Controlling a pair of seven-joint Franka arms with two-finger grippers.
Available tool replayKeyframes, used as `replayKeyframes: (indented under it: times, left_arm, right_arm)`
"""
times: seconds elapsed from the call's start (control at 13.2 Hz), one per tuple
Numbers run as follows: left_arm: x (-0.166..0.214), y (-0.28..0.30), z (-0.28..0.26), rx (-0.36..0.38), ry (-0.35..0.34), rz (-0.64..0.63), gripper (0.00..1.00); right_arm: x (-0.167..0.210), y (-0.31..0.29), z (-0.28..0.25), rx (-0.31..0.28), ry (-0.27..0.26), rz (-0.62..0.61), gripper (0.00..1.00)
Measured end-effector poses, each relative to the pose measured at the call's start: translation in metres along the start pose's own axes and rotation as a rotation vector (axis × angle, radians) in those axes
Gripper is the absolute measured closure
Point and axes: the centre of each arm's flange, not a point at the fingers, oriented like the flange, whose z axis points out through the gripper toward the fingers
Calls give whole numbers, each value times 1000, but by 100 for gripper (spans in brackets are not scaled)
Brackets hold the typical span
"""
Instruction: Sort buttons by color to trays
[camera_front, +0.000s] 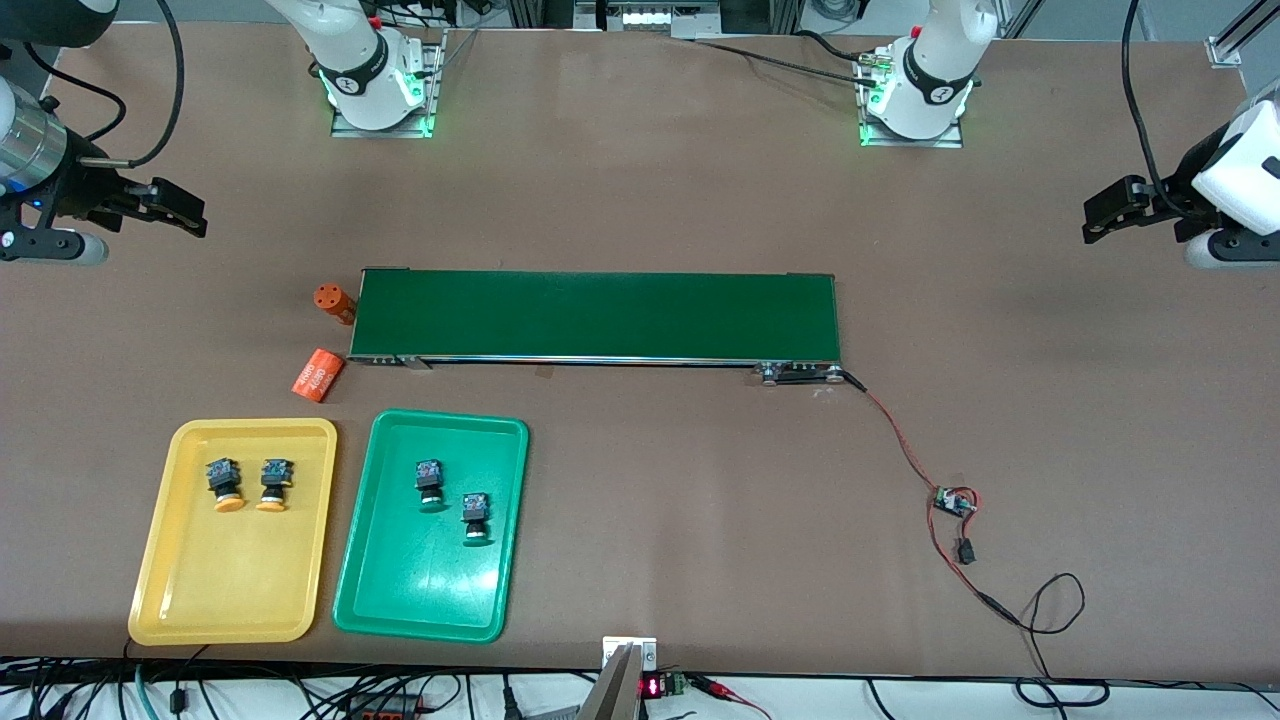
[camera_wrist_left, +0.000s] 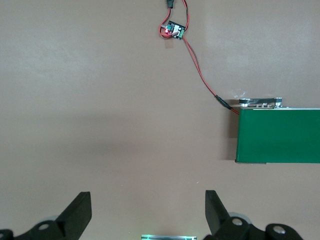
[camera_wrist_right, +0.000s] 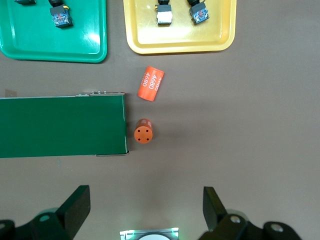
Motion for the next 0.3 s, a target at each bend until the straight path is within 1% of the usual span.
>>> replayKeyframes:
  times: [0.3]
  left_arm:
    - [0, 0, 0, 0, 0, 0, 0]
  right_arm:
    - [0, 3, 1, 1, -5, 8, 0]
